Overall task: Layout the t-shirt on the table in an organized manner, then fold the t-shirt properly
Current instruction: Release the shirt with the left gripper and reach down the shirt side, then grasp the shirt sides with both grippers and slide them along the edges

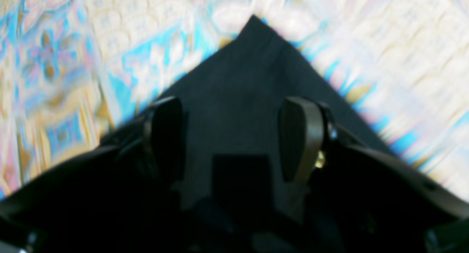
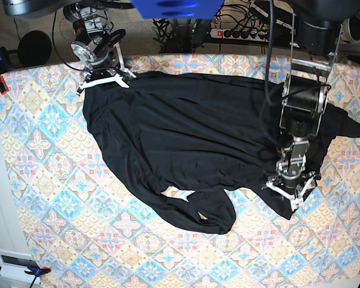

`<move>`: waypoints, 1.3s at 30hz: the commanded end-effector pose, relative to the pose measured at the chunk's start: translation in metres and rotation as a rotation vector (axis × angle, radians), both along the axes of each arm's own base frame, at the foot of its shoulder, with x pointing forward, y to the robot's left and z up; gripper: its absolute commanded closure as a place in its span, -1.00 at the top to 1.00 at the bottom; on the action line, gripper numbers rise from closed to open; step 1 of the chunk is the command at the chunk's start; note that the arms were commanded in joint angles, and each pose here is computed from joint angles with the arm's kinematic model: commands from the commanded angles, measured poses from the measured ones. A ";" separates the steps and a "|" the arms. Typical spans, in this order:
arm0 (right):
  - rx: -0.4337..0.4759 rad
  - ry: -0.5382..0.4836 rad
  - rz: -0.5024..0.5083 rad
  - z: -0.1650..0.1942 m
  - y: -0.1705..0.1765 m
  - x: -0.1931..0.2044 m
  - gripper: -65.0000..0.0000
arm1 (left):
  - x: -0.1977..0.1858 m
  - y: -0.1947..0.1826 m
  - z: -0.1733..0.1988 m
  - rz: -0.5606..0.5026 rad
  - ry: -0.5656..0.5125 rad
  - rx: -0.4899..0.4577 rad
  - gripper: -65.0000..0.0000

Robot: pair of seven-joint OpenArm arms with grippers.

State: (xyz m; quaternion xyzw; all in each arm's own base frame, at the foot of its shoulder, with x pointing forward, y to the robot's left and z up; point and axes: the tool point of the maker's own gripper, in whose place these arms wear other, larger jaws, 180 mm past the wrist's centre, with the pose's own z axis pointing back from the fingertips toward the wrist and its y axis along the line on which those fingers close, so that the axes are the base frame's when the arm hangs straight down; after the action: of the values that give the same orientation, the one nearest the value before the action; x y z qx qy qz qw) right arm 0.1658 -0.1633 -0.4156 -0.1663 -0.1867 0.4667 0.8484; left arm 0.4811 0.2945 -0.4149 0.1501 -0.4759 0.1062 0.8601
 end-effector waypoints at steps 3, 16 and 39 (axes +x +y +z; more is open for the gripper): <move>0.019 -0.058 -0.017 0.011 -0.003 0.011 -0.57 | -0.007 0.010 -0.005 0.013 0.035 0.017 0.20; 0.056 -0.154 -0.097 0.025 -0.014 0.037 -0.57 | -0.036 0.014 -0.029 0.004 0.139 -0.009 -1.00; -0.005 -0.276 -0.199 0.057 -0.053 0.081 -0.56 | -0.079 0.077 0.060 0.169 -0.101 -0.473 -0.91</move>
State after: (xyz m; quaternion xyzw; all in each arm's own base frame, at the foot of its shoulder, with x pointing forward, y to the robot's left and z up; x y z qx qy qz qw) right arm 0.2410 -0.2147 -0.3664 -0.2408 -0.2706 0.3554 0.8617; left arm 0.3904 0.3593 -0.3788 -0.0293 -0.4356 0.2986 0.8487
